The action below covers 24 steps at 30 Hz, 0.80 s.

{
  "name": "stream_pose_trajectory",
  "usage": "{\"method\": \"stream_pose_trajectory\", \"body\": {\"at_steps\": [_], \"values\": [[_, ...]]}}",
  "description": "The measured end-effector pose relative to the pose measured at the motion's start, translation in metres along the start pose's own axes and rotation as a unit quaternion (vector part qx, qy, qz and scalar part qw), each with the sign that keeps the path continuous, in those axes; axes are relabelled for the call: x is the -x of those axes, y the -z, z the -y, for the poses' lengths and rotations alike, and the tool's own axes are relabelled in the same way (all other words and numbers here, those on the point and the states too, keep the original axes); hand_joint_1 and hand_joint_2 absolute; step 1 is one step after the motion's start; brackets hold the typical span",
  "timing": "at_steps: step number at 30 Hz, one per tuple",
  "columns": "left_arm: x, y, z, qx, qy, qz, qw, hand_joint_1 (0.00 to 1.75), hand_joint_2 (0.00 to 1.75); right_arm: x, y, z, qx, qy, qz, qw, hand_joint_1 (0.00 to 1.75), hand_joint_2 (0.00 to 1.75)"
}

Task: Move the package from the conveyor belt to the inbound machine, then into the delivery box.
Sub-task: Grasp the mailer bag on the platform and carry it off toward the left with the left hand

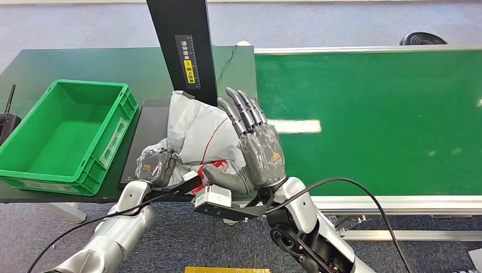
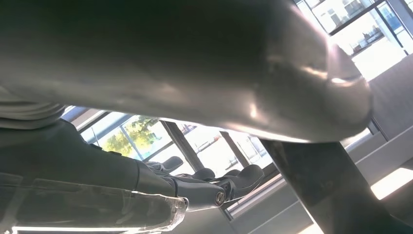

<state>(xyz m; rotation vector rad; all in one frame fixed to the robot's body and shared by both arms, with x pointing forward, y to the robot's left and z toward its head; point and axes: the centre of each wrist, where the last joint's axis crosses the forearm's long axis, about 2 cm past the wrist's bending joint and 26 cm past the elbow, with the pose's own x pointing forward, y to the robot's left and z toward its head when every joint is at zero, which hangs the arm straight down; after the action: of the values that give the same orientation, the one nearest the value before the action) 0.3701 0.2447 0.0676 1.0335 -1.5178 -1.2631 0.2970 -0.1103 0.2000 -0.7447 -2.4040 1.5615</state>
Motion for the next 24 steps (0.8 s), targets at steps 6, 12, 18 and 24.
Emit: {"method": "stream_pose_trajectory", "body": {"at_steps": [6,12,18,24], "values": [[-0.003,0.006,-0.008,-0.046,0.001,0.022,0.999,1.75,1.75,0.000,0.000,-0.001,0.008,0.005,0.000,1.000,0.00,0.00],[-0.013,0.029,-0.040,-0.125,0.008,0.065,0.990,1.75,1.75,0.000,0.000,-0.004,0.010,0.012,-0.002,1.000,0.00,0.00],[-0.025,0.047,-0.082,-0.218,0.013,0.096,0.971,1.75,1.75,-0.002,0.001,-0.008,0.007,0.021,-0.005,1.000,0.00,0.00],[-0.032,0.053,-0.109,-0.271,0.023,0.102,0.957,1.75,1.75,-0.002,-0.001,-0.014,0.006,0.032,-0.011,0.999,0.00,0.00]]}}
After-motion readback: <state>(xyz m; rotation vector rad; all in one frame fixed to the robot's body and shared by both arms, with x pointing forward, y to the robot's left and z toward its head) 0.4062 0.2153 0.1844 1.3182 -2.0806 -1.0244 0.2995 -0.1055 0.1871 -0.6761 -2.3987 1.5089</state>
